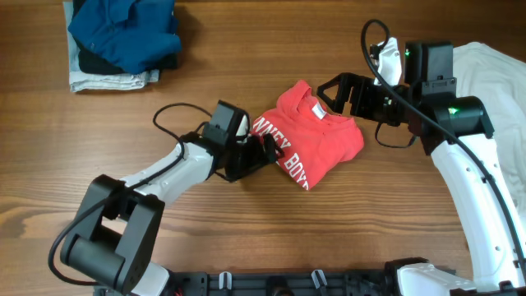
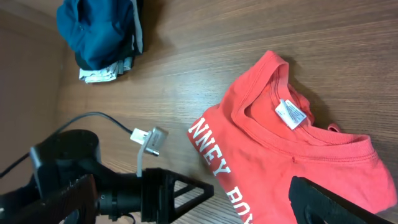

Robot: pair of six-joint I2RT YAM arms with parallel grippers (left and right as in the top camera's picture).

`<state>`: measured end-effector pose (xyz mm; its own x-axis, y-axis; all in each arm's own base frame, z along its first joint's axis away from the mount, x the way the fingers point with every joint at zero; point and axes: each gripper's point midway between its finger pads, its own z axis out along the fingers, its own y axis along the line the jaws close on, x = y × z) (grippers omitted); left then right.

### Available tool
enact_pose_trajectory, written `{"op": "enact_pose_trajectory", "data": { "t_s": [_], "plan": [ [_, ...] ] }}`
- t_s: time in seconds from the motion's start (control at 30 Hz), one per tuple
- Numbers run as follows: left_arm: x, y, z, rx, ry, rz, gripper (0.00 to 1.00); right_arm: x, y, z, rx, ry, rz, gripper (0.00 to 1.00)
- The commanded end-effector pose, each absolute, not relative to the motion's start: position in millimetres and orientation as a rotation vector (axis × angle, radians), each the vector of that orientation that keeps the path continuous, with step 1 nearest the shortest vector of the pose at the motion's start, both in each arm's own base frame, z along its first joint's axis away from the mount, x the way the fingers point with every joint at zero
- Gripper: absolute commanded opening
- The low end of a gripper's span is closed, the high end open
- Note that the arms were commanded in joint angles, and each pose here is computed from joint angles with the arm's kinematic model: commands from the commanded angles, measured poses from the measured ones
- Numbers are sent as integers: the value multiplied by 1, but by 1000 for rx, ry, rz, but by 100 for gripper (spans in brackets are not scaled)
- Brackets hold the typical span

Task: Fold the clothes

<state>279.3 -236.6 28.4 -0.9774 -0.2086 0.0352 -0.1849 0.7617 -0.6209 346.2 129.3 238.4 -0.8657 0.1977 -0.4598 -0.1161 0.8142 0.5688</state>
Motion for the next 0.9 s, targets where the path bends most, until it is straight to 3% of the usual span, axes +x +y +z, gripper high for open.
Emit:
{"op": "enact_pose_trajectory", "data": {
  "t_s": [0.0, 0.3, 0.43, 0.47, 0.5, 0.53, 0.6, 0.77, 0.87],
  "plan": [
    [277, -241, 19, -335, 2893, -1080, 100, 346, 128, 240, 65, 2476, 827, 99],
    [290, -263, -24, -518, 2887, -1165, 98, 345, 128, 239, 66, 2481, 826, 99],
    [310, -265, -30, -553, 2800, -1149, 80, 344, 128, 239, 68, 2485, 827, 99],
    [318, -265, -30, -547, 2763, -1137, 67, 343, 128, 238, 70, 2492, 826, 99],
    [329, -259, -32, -563, 2719, -1075, 46, 342, 128, 237, 70, 2498, 825, 99],
    [335, -255, -32, -573, 2692, -1037, 37, 341, 128, 236, 63, 2500, 822, 99],
    [349, -245, -33, -589, 2631, -945, 33, 340, 128, 235, 47, 2504, 816, 99],
    [389, -237, -12, -327, 2447, -791, 7, 334, 127, 231, 57, 2538, 816, 99],
    [428, -221, 11, -265, 2316, -620, 4, 330, 126, 228, 61, 2559, 814, 97]
  ]
}}
